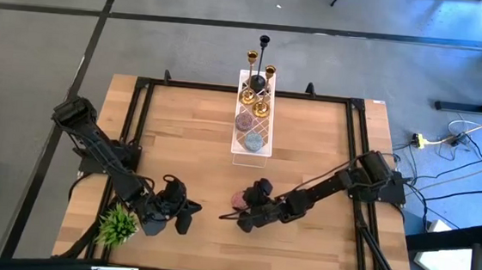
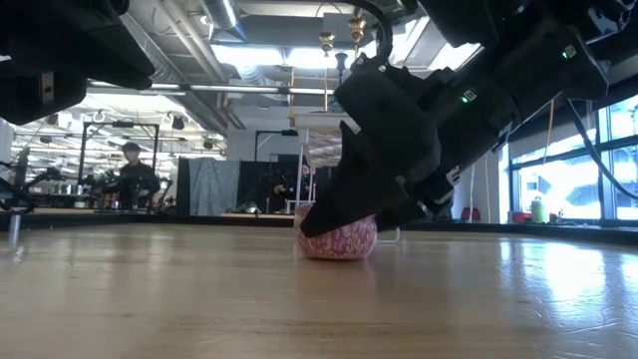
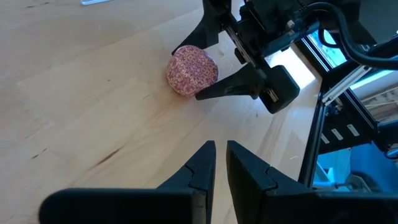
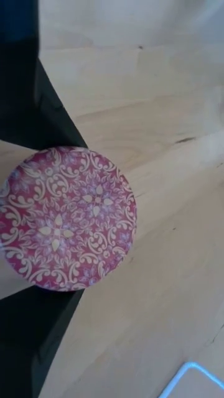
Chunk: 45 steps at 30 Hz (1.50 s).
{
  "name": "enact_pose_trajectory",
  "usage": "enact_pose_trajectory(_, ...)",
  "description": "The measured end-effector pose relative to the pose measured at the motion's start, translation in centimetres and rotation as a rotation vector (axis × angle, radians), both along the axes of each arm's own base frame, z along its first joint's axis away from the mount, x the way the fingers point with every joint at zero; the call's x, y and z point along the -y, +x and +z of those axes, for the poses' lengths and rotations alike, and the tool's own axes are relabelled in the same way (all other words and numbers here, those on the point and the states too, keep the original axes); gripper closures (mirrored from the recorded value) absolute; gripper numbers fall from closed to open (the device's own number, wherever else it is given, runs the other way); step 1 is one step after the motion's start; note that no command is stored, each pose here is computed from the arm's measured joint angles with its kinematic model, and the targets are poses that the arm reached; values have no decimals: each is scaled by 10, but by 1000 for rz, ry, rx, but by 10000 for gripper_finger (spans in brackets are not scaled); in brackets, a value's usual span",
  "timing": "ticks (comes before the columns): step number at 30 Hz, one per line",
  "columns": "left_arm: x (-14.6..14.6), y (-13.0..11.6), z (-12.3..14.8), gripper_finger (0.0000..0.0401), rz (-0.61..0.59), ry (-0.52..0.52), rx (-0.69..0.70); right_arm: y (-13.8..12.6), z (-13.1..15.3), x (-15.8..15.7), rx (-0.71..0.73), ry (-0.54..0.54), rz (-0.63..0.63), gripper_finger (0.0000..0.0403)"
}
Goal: Pick & Place candle stick holders
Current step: Put the pink scented candle on the shelf
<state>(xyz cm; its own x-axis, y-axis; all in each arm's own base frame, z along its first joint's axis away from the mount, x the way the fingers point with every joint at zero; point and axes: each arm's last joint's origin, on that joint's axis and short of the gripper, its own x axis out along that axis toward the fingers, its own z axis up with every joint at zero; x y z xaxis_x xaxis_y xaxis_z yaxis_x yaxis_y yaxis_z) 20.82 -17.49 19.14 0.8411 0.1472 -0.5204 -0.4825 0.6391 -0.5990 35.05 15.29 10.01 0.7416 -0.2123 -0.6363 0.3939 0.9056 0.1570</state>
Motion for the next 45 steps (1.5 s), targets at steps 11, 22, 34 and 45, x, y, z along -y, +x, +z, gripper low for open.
enact_pose_trajectory(11,-1,0,-1,368,4,9,-5,20,25,-12,67,19,57,109)
enact_pose_trajectory(22,-1,0,-1,368,8,7,-8,54,109,-35,33,-219,160,107)
enact_pose_trajectory(34,-3,0,0,368,59,25,20,34,166,-74,-18,-433,186,107)
enact_pose_trajectory(45,-17,9,-2,368,117,37,1,17,186,-62,-52,-464,128,107)
